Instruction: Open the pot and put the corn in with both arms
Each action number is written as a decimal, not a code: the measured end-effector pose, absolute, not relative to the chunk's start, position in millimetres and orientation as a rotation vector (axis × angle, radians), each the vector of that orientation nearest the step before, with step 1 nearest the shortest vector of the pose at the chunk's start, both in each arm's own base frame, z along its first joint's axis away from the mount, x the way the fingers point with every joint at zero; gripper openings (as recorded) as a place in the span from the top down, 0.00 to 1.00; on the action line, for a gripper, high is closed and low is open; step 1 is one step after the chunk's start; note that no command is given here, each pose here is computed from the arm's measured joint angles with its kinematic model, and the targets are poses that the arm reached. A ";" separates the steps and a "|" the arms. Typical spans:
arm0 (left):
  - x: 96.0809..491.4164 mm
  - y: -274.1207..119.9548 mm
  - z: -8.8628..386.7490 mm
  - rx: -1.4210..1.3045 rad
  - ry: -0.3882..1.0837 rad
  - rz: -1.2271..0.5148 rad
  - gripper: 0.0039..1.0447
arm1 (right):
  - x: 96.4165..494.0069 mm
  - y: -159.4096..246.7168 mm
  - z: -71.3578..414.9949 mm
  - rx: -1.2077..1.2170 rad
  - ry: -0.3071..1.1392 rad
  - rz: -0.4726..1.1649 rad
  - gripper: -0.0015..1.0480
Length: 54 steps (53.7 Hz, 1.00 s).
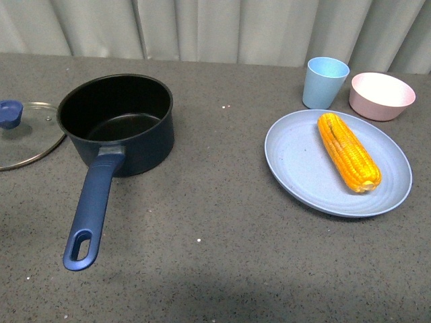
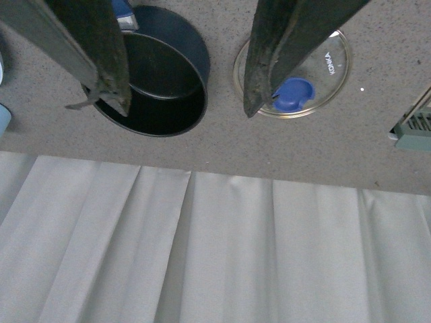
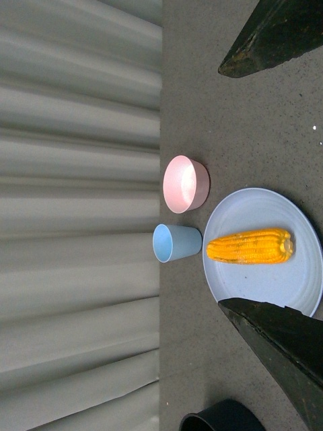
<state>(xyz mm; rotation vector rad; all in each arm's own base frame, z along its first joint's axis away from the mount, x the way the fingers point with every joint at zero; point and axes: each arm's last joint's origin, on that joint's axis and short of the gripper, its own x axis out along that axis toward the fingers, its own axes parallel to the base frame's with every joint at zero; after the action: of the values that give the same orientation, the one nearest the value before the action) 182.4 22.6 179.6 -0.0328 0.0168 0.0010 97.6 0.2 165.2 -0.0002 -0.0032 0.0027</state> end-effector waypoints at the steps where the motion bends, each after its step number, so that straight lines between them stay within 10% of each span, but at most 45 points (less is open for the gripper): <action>1: 179.1 21.3 179.8 -0.028 0.010 0.005 0.55 | 97.6 0.2 165.2 0.000 -0.003 0.003 0.09; 13: 158.7 12.1 173.9 -0.013 0.011 0.005 0.97 | 97.6 0.2 165.2 0.000 -0.003 0.003 0.09; 54: 125.0 0.2 172.8 -0.007 -0.020 0.001 0.96 | 97.6 0.2 165.2 0.000 -0.003 0.003 0.09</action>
<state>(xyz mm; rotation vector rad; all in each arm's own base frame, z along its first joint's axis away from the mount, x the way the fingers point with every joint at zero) 125.0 0.2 172.8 -0.0070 -0.0200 0.0015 97.6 0.2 165.2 0.0002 -0.0029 0.0027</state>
